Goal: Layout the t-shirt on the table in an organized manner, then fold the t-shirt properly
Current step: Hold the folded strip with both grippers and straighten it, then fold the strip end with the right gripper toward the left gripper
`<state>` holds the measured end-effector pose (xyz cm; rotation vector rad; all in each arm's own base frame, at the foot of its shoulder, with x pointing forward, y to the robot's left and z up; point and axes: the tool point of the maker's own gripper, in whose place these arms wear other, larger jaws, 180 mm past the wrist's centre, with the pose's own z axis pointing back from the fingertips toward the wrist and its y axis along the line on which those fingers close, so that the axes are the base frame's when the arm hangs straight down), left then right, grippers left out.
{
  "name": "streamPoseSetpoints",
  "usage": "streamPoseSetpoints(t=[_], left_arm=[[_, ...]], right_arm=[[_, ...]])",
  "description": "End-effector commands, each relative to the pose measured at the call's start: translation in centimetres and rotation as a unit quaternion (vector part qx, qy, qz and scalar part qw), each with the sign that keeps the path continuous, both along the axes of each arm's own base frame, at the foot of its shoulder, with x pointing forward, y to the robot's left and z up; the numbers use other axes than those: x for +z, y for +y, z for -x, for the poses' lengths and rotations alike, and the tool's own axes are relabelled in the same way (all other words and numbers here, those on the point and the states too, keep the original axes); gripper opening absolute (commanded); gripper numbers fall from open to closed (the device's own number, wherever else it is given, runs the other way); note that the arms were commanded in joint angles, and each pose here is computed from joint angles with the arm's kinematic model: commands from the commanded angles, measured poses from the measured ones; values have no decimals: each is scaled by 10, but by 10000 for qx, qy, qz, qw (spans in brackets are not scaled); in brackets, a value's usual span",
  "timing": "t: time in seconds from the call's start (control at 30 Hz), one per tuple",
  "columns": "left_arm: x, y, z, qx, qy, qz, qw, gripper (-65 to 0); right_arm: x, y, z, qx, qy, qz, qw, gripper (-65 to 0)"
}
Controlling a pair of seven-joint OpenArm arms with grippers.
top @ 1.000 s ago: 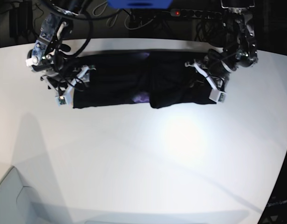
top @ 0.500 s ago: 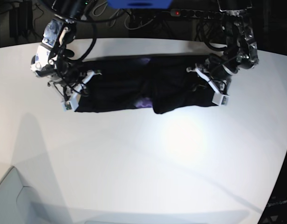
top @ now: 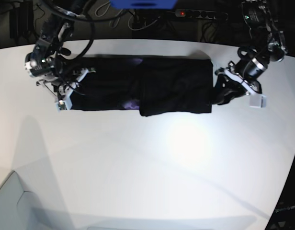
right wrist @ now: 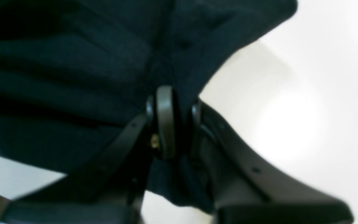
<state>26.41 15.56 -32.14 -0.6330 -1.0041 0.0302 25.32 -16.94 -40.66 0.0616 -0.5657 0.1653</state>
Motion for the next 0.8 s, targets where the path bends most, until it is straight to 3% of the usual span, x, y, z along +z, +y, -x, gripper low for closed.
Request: streamPoseSetpoints(t=[0.0,0.13,0.27,0.47,0.6,0.77], left_arm=[[15,14,-5,133,-275,-20,9995,-477],[-26,61,4,612,353,-358,9969,-497],[-61,72,6,743,848,-459,9926,-650],[-93,51,1,469,1271,-687,9884,-650],[-102,28,-8,39,1359,-1112,9845,-649],[-117,5,-9,-155,1531,-1234,9804,-649]], right_arm=[[11,0,-10,-17,-248,-14,9997,-650],[12,0,-11,-19,-276,-7,9996,-650],[18,-2,-14,-18,-365,38,9993,-650],[18,-3,-9,-23,-355,70,9993,-650],[23,14,-15,256,-441,60,9987,-650],[41,27,-18,518,-697,166,9961,-650]])
